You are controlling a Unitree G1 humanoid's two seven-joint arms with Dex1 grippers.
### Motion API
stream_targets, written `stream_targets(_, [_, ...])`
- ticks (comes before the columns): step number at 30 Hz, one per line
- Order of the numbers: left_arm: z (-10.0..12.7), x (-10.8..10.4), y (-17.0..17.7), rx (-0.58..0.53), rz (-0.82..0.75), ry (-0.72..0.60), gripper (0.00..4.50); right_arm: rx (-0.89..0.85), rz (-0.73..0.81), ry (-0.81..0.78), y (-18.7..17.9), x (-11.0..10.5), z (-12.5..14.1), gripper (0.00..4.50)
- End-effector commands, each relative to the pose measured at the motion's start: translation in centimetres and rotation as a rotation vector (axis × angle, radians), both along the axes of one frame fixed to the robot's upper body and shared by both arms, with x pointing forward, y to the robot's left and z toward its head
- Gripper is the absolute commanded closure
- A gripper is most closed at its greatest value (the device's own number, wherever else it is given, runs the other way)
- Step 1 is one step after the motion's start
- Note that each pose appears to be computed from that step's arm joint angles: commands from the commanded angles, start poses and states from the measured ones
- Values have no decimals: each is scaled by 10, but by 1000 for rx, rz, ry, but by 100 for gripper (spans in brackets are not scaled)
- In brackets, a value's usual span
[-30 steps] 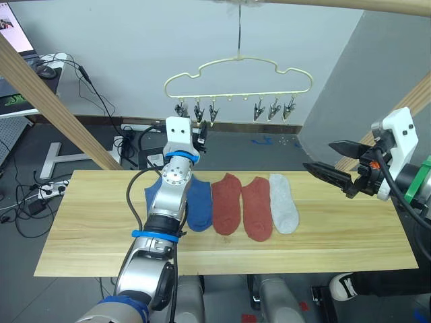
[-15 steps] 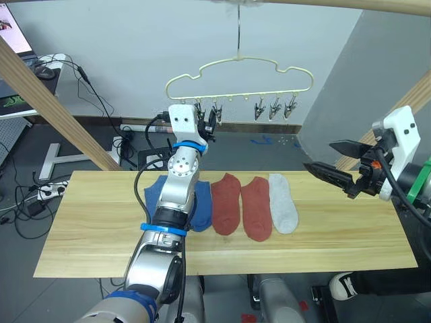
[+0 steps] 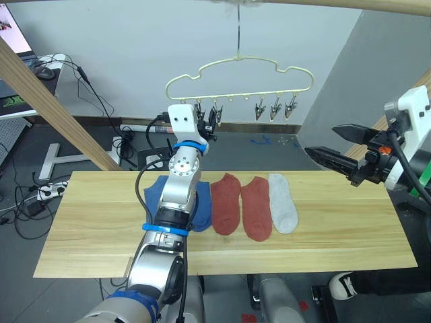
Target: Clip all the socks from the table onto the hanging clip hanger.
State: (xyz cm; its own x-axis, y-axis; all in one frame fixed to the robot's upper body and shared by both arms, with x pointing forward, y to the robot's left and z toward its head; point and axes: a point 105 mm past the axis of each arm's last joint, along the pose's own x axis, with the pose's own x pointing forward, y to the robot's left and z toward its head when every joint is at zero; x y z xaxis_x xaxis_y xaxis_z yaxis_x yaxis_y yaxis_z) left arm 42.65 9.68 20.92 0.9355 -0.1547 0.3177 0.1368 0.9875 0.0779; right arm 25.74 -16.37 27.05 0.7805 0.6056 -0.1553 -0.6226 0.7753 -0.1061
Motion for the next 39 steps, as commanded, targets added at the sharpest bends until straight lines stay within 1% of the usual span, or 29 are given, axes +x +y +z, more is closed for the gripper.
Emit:
stream_targets(1, [27, -6, -6, -14, -17, -85, 218, -1, -1, -37, 0, -2, 7, 3])
stream_targets(7, [30, -7, -7, -20, -23, -90, 218, -3, -1, -33, 1, -2, 6, 3])
stream_targets(15, [23, -6, -8, -9, -22, -66, 218, -6, -5, -31, 1, -4, 5, 3])
stream_targets(19, [24, -6, -9, -15, -27, -66, 218, -5, -9, -29, 0, -4, 5, 3])
stream_targets(22, [26, -6, -8, -20, -25, -75, 275, -3, -12, -25, 0, -4, 4, 0])
stream_targets(25, [26, -6, -9, -19, -28, -76, 365, -3, -14, -23, 0, -3, 3, 0])
stream_targets(27, [26, -6, -9, -18, -29, -76, 409, -2, -15, -21, 0, -3, 3, 0])
stream_targets(28, [26, -6, -8, -18, -28, -76, 420, -1, -15, -19, 0, -3, 2, 0])
stream_targets(30, [26, -7, -6, -18, -24, -75, 420, -4, -17, -11, 0, -2, 0, 0])
stream_targets(33, [24, -7, -6, -35, -45, -49, 420, -37, -8, 21, 3, 1, -12, 0])
stream_targets(36, [25, -8, -3, -109, -103, 8, 420, -81, 20, 59, 8, 6, -27, 0])
stream_targets(39, [29, -12, -2, -210, -199, 57, 420, -145, 41, 100, 10, 12, -42, 0])
